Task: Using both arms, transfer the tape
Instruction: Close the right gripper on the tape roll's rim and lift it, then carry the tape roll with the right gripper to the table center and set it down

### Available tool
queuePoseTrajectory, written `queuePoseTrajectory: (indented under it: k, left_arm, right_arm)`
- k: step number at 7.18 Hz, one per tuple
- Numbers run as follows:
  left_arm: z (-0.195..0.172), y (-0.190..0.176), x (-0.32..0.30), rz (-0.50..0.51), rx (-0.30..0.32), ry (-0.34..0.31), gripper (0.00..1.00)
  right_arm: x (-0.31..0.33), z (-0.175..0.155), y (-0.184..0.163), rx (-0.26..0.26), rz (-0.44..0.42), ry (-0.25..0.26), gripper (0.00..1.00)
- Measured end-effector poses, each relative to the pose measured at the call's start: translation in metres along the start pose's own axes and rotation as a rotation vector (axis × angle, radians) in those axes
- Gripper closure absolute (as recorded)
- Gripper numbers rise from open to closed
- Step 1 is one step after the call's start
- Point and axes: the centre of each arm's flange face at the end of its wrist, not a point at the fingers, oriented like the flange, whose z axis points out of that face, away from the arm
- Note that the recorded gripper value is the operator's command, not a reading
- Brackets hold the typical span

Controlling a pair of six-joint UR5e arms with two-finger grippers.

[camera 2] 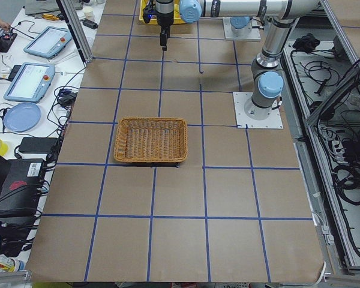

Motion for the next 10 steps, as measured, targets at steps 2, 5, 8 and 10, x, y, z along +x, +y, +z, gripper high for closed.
queuePoseTrajectory:
  k: [2, 5, 8, 10]
  left_arm:
    - [0.0, 0.0, 0.0, 0.0, 0.003, 0.0, 0.0]
    - [-0.002, 0.0, 0.0, 0.0, 0.006, -0.001, 0.0]
    - [-0.005, 0.001, 0.0, 0.0, 0.012, -0.004, 0.0]
    - [-0.007, 0.002, 0.0, 0.0, 0.016, -0.004, 0.0]
  right_arm:
    - [-0.002, -0.016, 0.002, 0.02, -0.003, -0.001, 1.0]
    - [-0.052, -0.065, 0.035, 0.049, -0.051, 0.0, 1.0]
    - [-0.194, -0.073, 0.112, 0.076, -0.002, -0.002, 1.0]
    - [-0.264, -0.063, 0.165, 0.048, 0.042, -0.039, 1.0]
